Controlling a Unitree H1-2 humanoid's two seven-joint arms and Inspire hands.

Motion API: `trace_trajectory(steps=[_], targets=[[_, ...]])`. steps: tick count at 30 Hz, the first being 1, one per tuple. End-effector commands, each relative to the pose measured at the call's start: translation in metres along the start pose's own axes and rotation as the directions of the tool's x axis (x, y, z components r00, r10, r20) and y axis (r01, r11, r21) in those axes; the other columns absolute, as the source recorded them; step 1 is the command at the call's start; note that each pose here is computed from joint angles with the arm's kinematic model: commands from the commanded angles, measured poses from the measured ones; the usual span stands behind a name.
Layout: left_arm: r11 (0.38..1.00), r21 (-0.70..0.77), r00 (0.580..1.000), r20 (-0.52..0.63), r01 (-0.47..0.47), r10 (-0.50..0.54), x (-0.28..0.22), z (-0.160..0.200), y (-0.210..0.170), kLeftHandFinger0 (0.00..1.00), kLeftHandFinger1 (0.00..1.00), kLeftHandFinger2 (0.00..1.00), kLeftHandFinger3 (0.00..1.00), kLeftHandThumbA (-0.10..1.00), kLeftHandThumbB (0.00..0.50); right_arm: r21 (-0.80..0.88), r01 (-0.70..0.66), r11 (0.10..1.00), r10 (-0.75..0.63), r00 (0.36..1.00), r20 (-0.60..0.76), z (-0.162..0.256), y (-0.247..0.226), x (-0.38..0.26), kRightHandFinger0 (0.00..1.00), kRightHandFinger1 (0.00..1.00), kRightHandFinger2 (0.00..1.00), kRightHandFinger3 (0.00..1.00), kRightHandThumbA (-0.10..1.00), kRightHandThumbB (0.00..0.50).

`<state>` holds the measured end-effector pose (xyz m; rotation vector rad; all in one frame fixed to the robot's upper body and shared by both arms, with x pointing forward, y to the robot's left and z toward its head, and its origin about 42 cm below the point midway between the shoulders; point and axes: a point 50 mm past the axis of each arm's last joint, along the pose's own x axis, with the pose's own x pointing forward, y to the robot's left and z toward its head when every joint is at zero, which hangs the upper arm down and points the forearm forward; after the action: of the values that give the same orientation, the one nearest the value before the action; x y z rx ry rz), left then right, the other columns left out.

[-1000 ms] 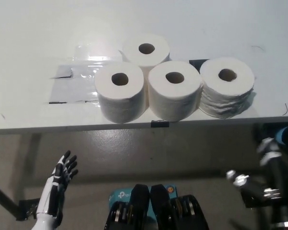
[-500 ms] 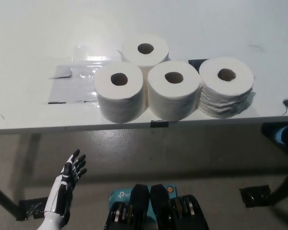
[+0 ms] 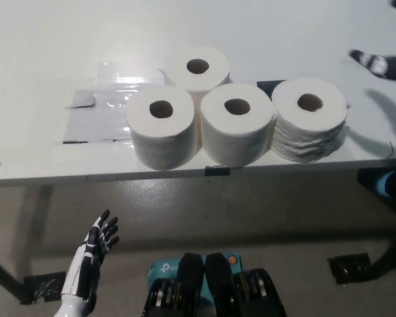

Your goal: A few rolls of toilet paper are kept infront of the robot and the robot uses its right hand to lift one of the rolls and and places it on top of the other rolls to stack it.

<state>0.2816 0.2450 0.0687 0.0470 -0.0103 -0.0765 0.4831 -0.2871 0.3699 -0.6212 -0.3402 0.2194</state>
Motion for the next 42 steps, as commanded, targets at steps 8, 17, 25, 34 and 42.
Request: trace_trajectory(steps=[8, 17, 25, 34, 42], targets=[[1.000, 0.022, 0.994, 0.112, 0.006, -0.008, 0.004, 0.021, 0.004, 1.00, 1.00, 1.00, 1.00, 1.00, 0.193, -0.230, -0.449, 0.863, 0.314, 0.835, -0.453, 0.060, -0.049, 0.114, 1.00, 1.00, 1.00, 1.00, 0.74, 0.288], [1.000, 0.019, 0.993, 0.116, 0.003, -0.005, 0.003, 0.022, 0.007, 1.00, 1.00, 1.00, 1.00, 1.00, 0.191, -0.235, -0.552, 0.800, 0.390, 0.777, -0.495, 0.071, -0.043, 0.129, 1.00, 1.00, 1.00, 1.00, 0.68, 0.233], [1.000, 0.021, 0.993, 0.120, 0.005, -0.007, 0.003, 0.022, 0.010, 1.00, 1.00, 1.00, 1.00, 1.00, 0.187, -0.235, -0.586, 0.776, 0.392, 0.739, -0.547, 0.071, -0.045, 0.130, 1.00, 1.00, 1.00, 1.00, 0.69, 0.325], [1.000, 0.024, 0.993, 0.119, 0.002, -0.005, 0.003, 0.021, 0.011, 1.00, 1.00, 1.00, 1.00, 1.00, 0.179, -0.193, -0.640, 0.744, 0.436, 0.684, -0.585, 0.062, -0.036, 0.129, 1.00, 1.00, 1.00, 1.00, 0.85, 0.397], [1.000, 0.021, 0.993, 0.116, -0.005, 0.003, 0.002, 0.022, 0.012, 1.00, 1.00, 1.00, 1.00, 1.00, 0.187, -0.194, -0.687, 0.700, 0.484, 0.657, -0.578, 0.054, -0.015, 0.129, 1.00, 1.00, 1.00, 1.00, 0.90, 0.412]])
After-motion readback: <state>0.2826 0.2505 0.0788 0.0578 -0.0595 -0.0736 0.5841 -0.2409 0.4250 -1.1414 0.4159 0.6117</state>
